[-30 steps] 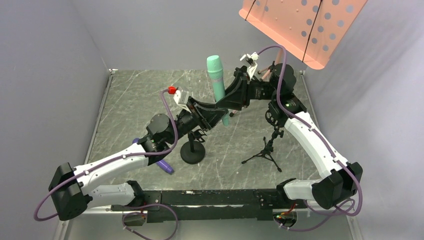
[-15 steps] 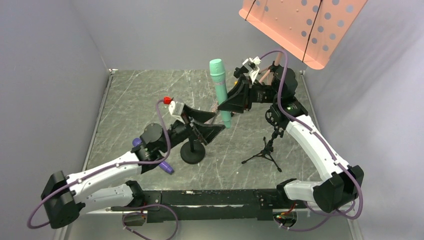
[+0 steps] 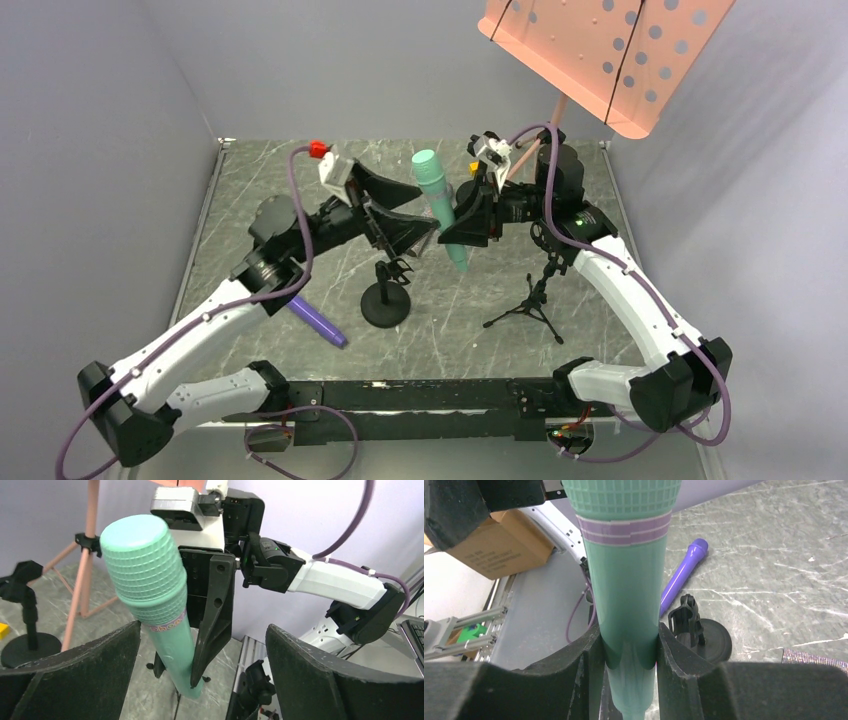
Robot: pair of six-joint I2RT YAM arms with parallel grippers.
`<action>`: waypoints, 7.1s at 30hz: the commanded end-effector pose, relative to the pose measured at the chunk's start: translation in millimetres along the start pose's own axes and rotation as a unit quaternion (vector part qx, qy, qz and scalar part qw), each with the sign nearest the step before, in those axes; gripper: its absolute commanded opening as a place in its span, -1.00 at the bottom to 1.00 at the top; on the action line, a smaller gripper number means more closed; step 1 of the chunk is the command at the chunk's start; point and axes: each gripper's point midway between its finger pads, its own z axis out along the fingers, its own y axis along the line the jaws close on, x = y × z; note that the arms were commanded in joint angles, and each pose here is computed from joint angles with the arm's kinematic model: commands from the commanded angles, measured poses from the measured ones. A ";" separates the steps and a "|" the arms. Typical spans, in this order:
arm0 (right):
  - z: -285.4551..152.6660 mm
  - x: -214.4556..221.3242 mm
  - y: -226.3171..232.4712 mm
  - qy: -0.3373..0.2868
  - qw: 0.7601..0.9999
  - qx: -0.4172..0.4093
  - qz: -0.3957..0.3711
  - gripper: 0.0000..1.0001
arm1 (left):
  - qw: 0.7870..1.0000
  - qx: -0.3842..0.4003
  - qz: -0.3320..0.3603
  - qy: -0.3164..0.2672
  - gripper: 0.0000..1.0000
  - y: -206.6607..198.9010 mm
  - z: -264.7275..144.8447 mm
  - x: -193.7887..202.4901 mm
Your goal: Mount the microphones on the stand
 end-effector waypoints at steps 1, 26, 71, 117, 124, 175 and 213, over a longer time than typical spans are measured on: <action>-3.3 -7.3 11.8 0.001 0.999 -0.011 -0.053 -0.82 | 0.997 0.037 -0.034 0.058 0.93 -8.6 13.6 15.1; -1.9 0.6 12.6 0.003 0.999 -0.026 -0.045 -0.80 | 0.998 0.023 -0.036 0.044 -0.46 7.9 40.5 27.0; 60.4 112.7 -40.9 0.162 0.974 -0.045 -0.151 -1.00 | 0.973 -0.182 0.138 -0.018 -1.00 34.5 -129.9 -3.7; 74.7 130.3 -55.7 0.148 0.981 -0.012 -0.123 -0.16 | 0.973 -0.210 -0.002 -0.091 -1.00 92.6 -98.9 40.7; 73.8 131.7 -54.6 0.149 0.981 -0.013 -0.125 -0.10 | 0.971 -0.228 -0.008 -0.067 -1.00 106.3 -98.8 59.8; 69.7 128.5 -54.4 0.163 0.975 -0.007 -0.148 0.11 | 0.971 -0.199 -0.032 0.127 -1.00 123.5 -101.6 166.9; 18.0 131.4 -45.5 0.109 0.980 -0.017 -0.163 0.47 | 0.937 -0.254 -0.092 0.222 0.08 149.0 -135.1 241.3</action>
